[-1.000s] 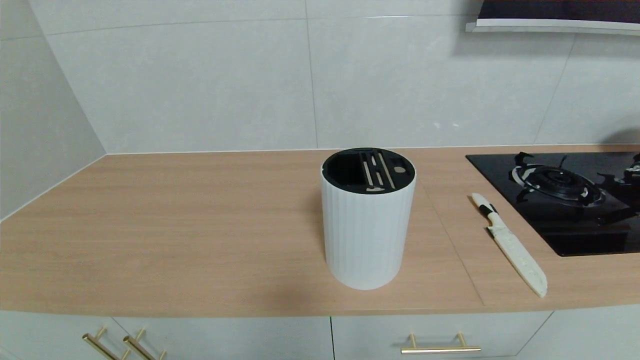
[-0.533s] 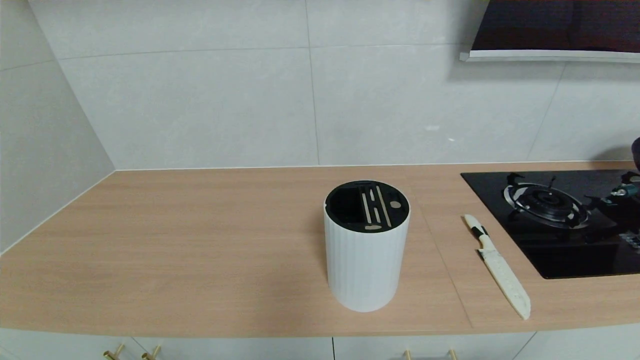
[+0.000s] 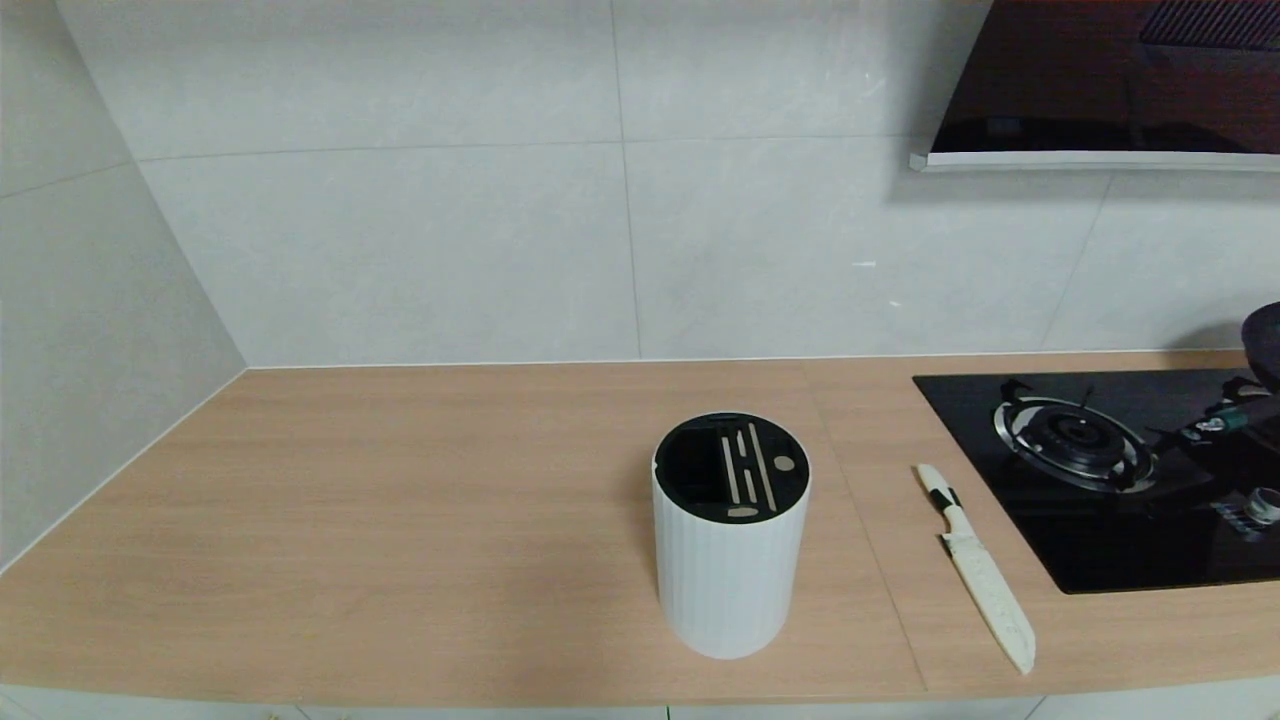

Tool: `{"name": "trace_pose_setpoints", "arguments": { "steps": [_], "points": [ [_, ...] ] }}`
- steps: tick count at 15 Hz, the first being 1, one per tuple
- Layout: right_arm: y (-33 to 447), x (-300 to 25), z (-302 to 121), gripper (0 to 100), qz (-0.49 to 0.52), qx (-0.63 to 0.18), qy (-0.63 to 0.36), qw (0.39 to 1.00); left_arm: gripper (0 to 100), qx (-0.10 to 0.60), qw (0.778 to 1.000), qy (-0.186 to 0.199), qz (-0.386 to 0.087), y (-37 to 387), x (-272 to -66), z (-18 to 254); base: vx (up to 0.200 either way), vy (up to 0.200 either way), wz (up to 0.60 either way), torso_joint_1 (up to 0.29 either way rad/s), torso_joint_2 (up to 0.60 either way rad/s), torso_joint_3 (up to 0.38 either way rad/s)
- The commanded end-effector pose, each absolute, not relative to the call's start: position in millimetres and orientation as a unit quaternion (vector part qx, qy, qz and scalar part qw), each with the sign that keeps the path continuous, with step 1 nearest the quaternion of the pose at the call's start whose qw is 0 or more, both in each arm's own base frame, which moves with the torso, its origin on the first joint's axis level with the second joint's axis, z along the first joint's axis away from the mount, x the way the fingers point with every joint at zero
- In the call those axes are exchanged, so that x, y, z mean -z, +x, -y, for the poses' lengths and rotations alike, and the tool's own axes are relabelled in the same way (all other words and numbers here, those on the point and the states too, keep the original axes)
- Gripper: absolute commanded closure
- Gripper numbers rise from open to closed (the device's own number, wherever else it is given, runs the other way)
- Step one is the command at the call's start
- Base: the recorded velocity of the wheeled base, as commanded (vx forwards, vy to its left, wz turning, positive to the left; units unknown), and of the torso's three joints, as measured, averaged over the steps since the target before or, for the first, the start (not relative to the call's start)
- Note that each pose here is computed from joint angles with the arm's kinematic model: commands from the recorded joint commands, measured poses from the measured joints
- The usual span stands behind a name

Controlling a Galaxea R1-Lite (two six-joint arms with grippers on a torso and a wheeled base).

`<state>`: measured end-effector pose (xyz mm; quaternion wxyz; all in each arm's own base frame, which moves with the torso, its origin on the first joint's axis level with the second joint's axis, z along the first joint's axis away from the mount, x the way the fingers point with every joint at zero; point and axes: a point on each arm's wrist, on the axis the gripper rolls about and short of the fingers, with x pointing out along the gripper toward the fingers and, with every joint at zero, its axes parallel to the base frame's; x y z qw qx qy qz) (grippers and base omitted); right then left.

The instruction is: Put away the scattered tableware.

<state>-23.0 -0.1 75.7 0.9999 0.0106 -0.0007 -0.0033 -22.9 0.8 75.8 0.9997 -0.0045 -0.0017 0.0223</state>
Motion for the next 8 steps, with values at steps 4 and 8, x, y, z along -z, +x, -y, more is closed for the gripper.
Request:
{"name": "trace_pose_setpoints", "arguments": {
  "steps": [4,8],
  "points": [
    [-22.9,-75.7,0.2,0,0.000,0.005,0.011,1.000,0,-0.023,1.000,-0.005,0.002,-22.8,-75.8,-0.8,0.000,0.000,0.00,0.110,-0.25,-0.133],
    [-22.9,-75.7,0.1,0,0.000,0.003,0.001,1.000,0,-0.023,1.000,-0.005,0.002,-22.8,-75.8,-0.8,0.000,0.000,0.00,0.000,0.00,0.000]
  ]
}}
